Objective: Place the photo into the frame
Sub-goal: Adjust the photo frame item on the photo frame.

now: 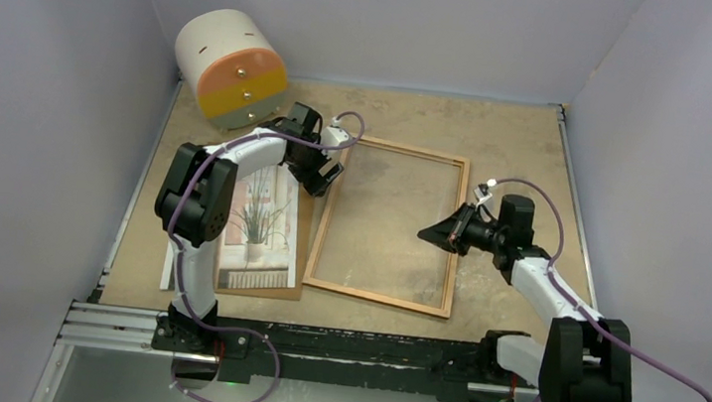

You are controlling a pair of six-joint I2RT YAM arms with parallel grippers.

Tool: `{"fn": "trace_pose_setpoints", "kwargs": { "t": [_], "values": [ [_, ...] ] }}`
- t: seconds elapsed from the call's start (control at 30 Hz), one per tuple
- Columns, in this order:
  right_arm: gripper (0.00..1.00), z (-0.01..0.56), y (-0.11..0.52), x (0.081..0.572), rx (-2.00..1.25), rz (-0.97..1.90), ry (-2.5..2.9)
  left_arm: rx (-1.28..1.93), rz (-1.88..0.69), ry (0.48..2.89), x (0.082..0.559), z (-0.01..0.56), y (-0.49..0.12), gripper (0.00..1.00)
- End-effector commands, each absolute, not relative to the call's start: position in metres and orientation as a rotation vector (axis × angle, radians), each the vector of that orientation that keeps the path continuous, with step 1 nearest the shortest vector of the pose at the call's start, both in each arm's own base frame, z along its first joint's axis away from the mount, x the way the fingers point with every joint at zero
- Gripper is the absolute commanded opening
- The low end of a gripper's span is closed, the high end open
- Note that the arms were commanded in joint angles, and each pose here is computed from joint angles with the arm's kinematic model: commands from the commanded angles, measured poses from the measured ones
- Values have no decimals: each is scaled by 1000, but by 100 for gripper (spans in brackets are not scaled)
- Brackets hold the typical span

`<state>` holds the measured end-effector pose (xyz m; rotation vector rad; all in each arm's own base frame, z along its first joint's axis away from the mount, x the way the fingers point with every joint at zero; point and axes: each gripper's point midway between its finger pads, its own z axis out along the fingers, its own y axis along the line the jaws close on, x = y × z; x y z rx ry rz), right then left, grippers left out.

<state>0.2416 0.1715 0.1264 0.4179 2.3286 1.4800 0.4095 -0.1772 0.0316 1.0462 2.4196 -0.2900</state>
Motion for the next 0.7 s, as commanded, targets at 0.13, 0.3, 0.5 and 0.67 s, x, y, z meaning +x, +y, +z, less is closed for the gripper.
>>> {"fn": "trace_pose_setpoints", "kwargs": {
  "t": [0.13, 0.3, 0.5, 0.67],
  "values": [
    [0, 120, 162, 244, 422, 1340, 2350, 1050, -285, 2365, 414, 49, -179, 88],
    [0, 113, 156, 246, 454, 1266, 2363, 1050, -284, 2362, 415, 50, -180, 87],
    [0, 105, 153, 246, 468, 1237, 2383, 1049, -282, 2352, 418, 57, -181, 88],
    [0, 98, 151, 249, 460, 1211, 2388, 1043, -298, 2324, 423, 71, -186, 88]
  ]
}}
